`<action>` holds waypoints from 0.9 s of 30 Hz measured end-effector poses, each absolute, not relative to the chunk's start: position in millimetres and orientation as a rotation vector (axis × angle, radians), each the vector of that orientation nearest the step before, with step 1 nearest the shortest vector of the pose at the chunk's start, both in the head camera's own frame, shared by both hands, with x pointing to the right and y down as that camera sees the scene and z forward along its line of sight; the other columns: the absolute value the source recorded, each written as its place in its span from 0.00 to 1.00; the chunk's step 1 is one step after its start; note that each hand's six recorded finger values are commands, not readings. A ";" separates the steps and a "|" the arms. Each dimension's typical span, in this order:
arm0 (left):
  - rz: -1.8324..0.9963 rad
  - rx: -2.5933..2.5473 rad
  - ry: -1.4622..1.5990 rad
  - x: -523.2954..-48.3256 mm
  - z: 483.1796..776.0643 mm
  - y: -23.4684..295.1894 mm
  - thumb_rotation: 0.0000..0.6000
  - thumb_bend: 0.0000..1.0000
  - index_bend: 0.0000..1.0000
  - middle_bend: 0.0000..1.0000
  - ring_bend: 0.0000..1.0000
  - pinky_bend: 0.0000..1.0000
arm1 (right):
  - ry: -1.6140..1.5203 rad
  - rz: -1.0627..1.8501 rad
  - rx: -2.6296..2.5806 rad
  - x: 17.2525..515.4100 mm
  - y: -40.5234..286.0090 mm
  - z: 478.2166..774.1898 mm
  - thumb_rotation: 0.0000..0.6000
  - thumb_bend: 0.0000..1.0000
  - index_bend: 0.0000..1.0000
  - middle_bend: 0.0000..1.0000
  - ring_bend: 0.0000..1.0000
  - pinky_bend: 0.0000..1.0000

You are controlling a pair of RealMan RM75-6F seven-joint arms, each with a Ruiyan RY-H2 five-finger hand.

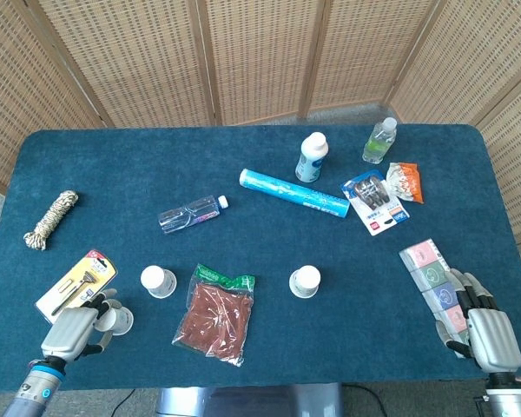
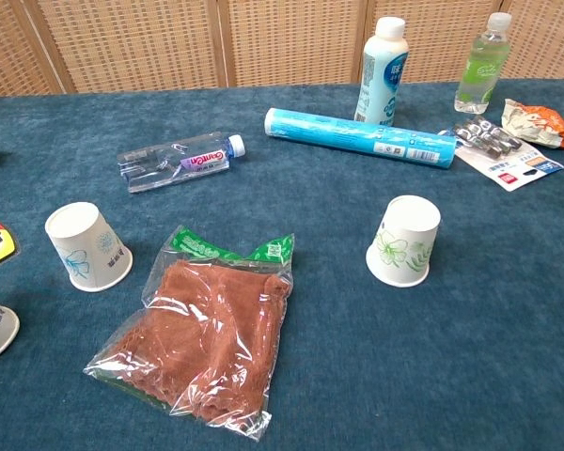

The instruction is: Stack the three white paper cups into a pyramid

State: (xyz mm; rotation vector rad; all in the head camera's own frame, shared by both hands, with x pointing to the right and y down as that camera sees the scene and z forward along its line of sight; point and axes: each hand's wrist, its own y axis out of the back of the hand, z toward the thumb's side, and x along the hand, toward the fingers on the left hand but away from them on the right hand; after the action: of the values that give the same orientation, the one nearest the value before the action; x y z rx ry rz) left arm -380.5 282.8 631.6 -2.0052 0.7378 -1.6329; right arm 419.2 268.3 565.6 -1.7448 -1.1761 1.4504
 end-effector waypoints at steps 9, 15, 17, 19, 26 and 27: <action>-1.533 -2.104 0.799 -375.6 606.1 274.9 1.00 0.50 0.33 0.17 0.27 0.56 | -1.167 1.456 -1.762 417.6 268.2 570.0 1.00 0.41 0.03 0.08 0.00 0.17; -1.383 -2.172 0.806 -363.9 568.7 251.2 1.00 0.50 0.32 0.16 0.27 0.56 | -1.160 1.459 -1.779 415.9 267.9 575.0 1.00 0.41 0.03 0.08 0.00 0.17; -1.331 -2.184 0.804 -356.6 556.8 237.9 1.00 0.50 0.32 0.16 0.27 0.56 | -1.162 1.460 -1.782 416.0 267.8 576.0 1.00 0.41 0.03 0.08 0.00 0.18; -1.287 -2.183 0.797 -348.6 548.1 225.4 1.00 0.50 0.32 0.16 0.27 0.56 | -1.164 1.459 -1.784 416.2 267.8 576.3 1.00 0.41 0.03 0.08 0.00 0.18; -1.185 -2.227 0.779 -318.0 540.0 184.5 1.00 0.50 0.32 0.15 0.26 0.54 | -1.182 1.462 -1.778 421.5 268.6 573.5 1.00 0.41 0.03 0.08 0.00 0.18; -1.180 -2.228 0.778 -315.2 540.7 179.5 1.00 0.50 0.32 0.15 0.25 0.54 | -1.185 1.463 -1.777 422.6 269.0 572.9 1.00 0.41 0.03 0.08 0.00 0.18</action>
State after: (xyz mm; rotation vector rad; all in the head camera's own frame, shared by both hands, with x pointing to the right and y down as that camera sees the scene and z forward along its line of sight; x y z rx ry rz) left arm -315.2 179.5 540.7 -2.2278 0.7784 -1.1803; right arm 422.6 269.0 572.9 -1.7767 -1.1845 1.4634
